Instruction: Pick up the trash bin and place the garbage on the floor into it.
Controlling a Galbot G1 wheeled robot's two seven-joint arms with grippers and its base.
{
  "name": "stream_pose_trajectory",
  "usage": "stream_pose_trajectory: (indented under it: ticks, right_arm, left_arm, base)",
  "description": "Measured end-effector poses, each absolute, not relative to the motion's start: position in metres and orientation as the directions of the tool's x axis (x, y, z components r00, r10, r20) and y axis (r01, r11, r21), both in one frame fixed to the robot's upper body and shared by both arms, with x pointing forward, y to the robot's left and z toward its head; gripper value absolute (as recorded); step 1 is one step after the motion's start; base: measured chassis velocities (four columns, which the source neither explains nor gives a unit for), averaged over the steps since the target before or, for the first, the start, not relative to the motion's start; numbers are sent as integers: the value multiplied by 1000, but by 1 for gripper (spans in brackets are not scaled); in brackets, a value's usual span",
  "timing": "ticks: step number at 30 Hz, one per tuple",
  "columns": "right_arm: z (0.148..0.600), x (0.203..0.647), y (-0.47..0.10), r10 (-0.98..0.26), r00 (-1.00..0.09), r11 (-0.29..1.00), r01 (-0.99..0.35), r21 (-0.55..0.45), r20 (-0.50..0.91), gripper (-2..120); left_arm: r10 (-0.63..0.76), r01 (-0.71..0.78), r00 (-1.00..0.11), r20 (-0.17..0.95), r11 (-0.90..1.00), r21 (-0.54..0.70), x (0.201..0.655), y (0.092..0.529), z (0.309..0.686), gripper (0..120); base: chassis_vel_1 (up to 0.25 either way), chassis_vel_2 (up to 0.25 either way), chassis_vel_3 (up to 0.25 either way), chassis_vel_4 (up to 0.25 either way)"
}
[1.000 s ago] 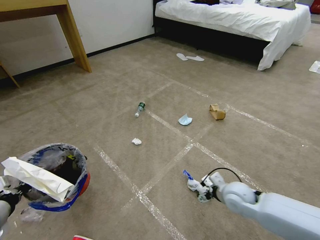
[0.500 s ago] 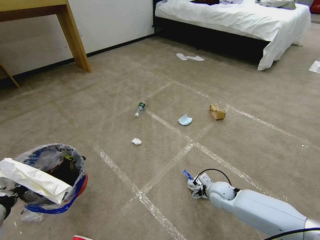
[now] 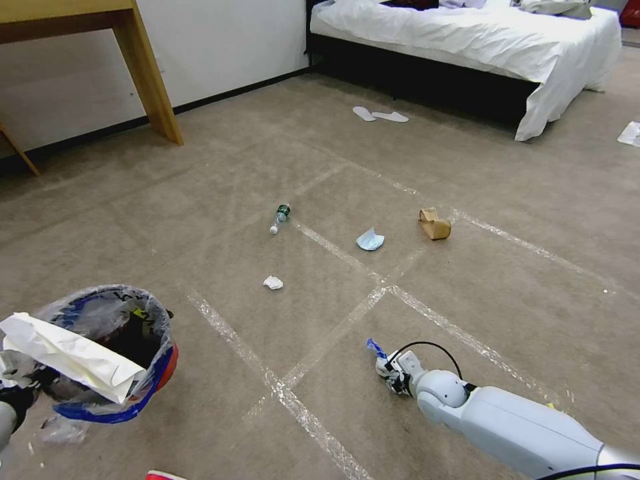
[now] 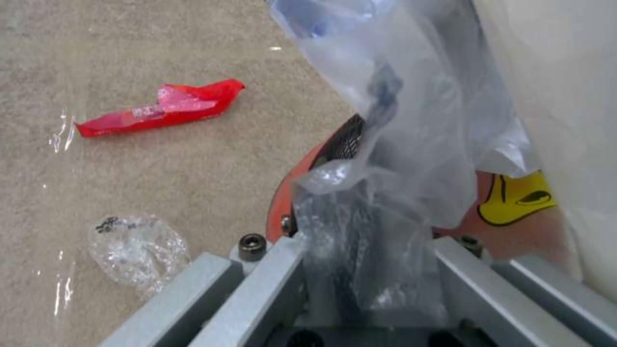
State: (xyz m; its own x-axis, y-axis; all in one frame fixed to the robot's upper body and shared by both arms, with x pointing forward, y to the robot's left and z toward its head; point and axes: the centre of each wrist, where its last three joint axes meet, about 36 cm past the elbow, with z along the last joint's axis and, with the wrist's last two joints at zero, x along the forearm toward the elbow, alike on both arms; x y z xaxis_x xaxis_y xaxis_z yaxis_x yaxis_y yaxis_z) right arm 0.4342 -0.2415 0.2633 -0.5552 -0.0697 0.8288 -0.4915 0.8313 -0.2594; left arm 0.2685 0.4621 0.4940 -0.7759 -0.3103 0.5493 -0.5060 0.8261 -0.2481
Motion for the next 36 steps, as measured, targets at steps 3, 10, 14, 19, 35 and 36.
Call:
stream_pose_trajectory:
  ticks: [3,10,14,19,35,36]
  right_arm:
    - [272,434,-242,-79,-577,847,-469,-250,813,25]
    - [305,431,-245,-133,-653,887,-414,-205,745,1]
    - [360,437,-230,-263,-742,912,-400,-92,617,0]
    - [439,445,-203,-487,-783,862,-502,70,387,0]
    - [598,415,-9,-936,-339,351,-895,274,91,0]
    - [598,415,-9,-936,-339,351,-895,274,91,0]
  left_arm:
    - [-310,-506,-775,551,827,-246,269,463,494,0]
    - [-309,-508,-772,556,825,-247,270,466,493,0]
    - [-306,-508,-770,560,825,-247,270,467,492,0]
    - [-299,-502,-775,556,827,-255,269,465,494,0]
    - [-274,-483,-781,562,835,-264,269,449,497,0]
    - [-274,-483,-781,562,835,-264,269,449,497,0]
  base:
    - [0,0,0,0]
    - [0,0,0,0]
    - [0,0,0,0]
    - [0,0,0,0]
    - [0,0,0,0]
    - [0,0,0,0]
